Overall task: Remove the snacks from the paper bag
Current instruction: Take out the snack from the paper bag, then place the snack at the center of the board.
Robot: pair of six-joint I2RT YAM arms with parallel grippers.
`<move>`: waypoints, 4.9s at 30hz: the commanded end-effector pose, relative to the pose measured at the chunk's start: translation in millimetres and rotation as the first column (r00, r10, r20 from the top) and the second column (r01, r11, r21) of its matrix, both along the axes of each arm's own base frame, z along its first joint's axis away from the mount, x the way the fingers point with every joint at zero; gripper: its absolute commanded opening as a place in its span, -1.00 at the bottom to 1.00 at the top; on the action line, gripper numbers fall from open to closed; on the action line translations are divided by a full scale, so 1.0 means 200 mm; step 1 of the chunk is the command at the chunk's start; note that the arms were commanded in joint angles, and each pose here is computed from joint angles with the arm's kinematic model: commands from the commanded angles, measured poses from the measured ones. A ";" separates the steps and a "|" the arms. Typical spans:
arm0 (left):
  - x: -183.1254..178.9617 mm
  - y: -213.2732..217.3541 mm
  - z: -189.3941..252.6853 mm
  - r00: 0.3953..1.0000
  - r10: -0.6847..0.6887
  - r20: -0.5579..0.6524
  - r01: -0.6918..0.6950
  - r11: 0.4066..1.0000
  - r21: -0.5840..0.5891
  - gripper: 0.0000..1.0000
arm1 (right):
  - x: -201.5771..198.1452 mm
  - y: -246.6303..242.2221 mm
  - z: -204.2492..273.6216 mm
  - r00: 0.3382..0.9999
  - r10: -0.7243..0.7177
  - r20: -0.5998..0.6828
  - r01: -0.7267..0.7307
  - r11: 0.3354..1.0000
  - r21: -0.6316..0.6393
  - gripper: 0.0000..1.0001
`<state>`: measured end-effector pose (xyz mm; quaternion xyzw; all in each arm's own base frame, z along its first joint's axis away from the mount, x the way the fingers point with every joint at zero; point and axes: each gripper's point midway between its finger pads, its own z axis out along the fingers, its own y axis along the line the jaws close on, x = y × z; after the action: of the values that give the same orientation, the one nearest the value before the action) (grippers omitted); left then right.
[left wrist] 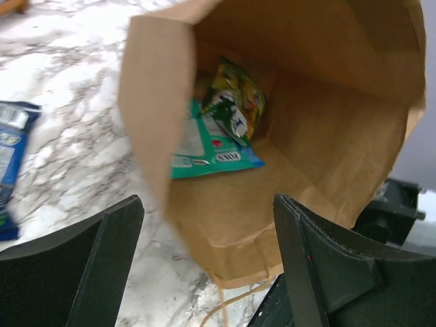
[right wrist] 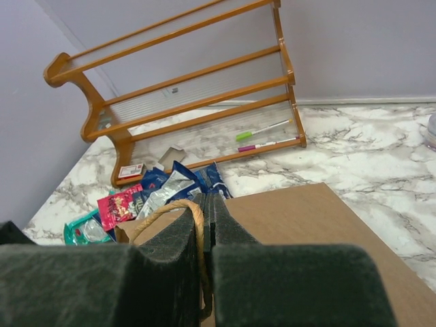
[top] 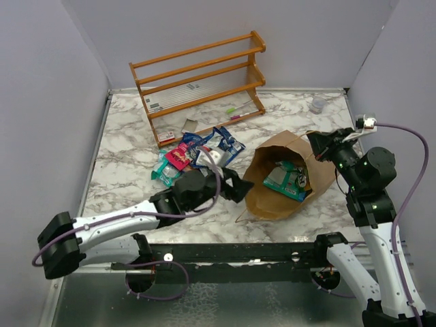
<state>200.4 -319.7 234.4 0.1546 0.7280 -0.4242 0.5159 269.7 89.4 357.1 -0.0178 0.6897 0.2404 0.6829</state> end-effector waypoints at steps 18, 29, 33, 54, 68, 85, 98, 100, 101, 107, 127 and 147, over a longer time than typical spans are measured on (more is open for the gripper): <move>0.01 -0.66 -0.51 0.964 -0.111 0.240 -0.056 0.801 0.597 0.10 | -0.04 -0.01 0.10 0.999 0.001 0.049 -0.001 1.000 -0.008 -0.95; 0.23 -0.70 -0.67 0.972 -0.077 0.221 -0.088 0.752 0.653 0.29 | -0.02 0.00 0.07 0.999 0.003 0.036 -0.003 1.000 -0.014 -0.95; 0.31 -0.71 -0.67 0.974 -0.064 0.217 -0.097 0.748 0.657 0.65 | -0.02 0.00 0.06 0.999 0.003 0.034 -0.002 1.000 -0.015 -0.95; 0.34 -0.87 -0.94 0.986 -0.145 0.076 0.049 0.703 0.709 0.33 | -0.02 0.00 0.04 1.000 0.005 0.026 -0.005 1.000 -0.011 -0.95; 0.28 -0.85 -0.78 0.982 -0.177 0.065 0.090 0.742 0.664 -1.00 | -0.02 -0.01 0.05 1.000 -0.001 0.028 0.002 1.000 -0.014 -0.95; -0.06 -0.64 -0.21 0.931 -0.272 0.242 0.111 0.846 0.522 -1.00 | -0.02 -0.02 0.05 0.999 -0.021 0.035 0.022 1.000 -0.021 -0.95; -0.19 -0.32 0.21 0.863 -0.252 0.439 0.082 0.925 0.370 -1.00 | -0.02 -0.02 0.07 0.999 -0.021 0.041 0.022 1.000 -0.020 -0.95; -0.21 -0.25 0.31 0.846 -0.239 0.477 0.084 0.942 0.323 -1.00 | -0.02 -0.03 0.07 0.999 -0.025 0.041 0.026 0.999 -0.020 -0.95; -0.22 -0.22 0.34 0.840 -0.228 0.492 0.078 0.949 0.306 -1.00 | -0.02 -0.03 0.07 0.999 -0.028 0.042 0.028 0.999 -0.021 -0.95; -0.18 0.00 0.53 0.834 -0.095 0.544 -0.044 0.971 0.236 -1.00 | -0.02 -0.03 0.06 0.999 -0.028 0.038 0.028 0.999 -0.017 -0.95; 0.26 0.72 0.45 0.744 0.532 0.405 -0.644 0.732 0.222 -1.00 | 0.00 -0.01 0.08 0.999 -0.010 0.040 0.010 1.000 -0.007 -0.95; 0.83 0.84 -0.10 0.804 0.591 0.072 -0.550 0.691 0.468 -1.00 | 0.00 -0.01 0.05 0.999 -0.007 0.034 0.008 1.000 -0.012 -0.95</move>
<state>354.9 -137.1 213.7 0.0241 0.8434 -0.0137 0.5366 271.5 88.5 358.1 -0.0205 0.6914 0.2345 0.6830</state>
